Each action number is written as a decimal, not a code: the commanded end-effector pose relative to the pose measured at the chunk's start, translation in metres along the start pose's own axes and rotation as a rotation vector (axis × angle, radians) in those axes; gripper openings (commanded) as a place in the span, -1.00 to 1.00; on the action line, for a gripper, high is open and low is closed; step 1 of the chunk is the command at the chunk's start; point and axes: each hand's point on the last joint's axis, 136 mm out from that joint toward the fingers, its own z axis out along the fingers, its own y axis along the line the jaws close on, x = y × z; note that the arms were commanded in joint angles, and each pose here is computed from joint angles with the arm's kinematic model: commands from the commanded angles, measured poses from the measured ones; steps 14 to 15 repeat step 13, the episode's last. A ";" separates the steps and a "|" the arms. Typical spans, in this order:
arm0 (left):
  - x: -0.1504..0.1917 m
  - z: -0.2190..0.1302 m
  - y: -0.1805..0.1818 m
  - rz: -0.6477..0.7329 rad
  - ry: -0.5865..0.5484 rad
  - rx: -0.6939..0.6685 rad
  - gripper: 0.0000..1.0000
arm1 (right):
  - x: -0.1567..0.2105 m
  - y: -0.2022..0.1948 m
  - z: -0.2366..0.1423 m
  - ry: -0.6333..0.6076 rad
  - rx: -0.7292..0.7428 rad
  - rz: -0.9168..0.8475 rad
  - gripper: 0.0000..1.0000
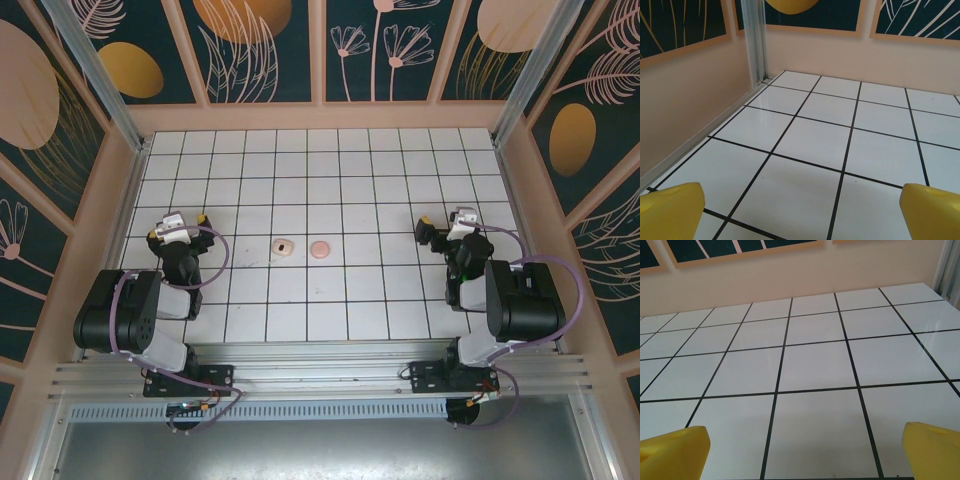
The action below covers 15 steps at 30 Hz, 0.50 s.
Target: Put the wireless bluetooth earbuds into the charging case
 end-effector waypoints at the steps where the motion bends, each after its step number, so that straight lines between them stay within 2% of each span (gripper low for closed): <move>1: -0.016 0.001 -0.002 -0.033 -0.054 0.014 0.98 | -0.012 0.000 -0.001 -0.050 -0.009 0.007 0.98; 15: -0.017 0.001 -0.003 -0.032 -0.055 0.019 0.98 | -0.013 -0.004 0.000 -0.050 0.020 0.018 0.98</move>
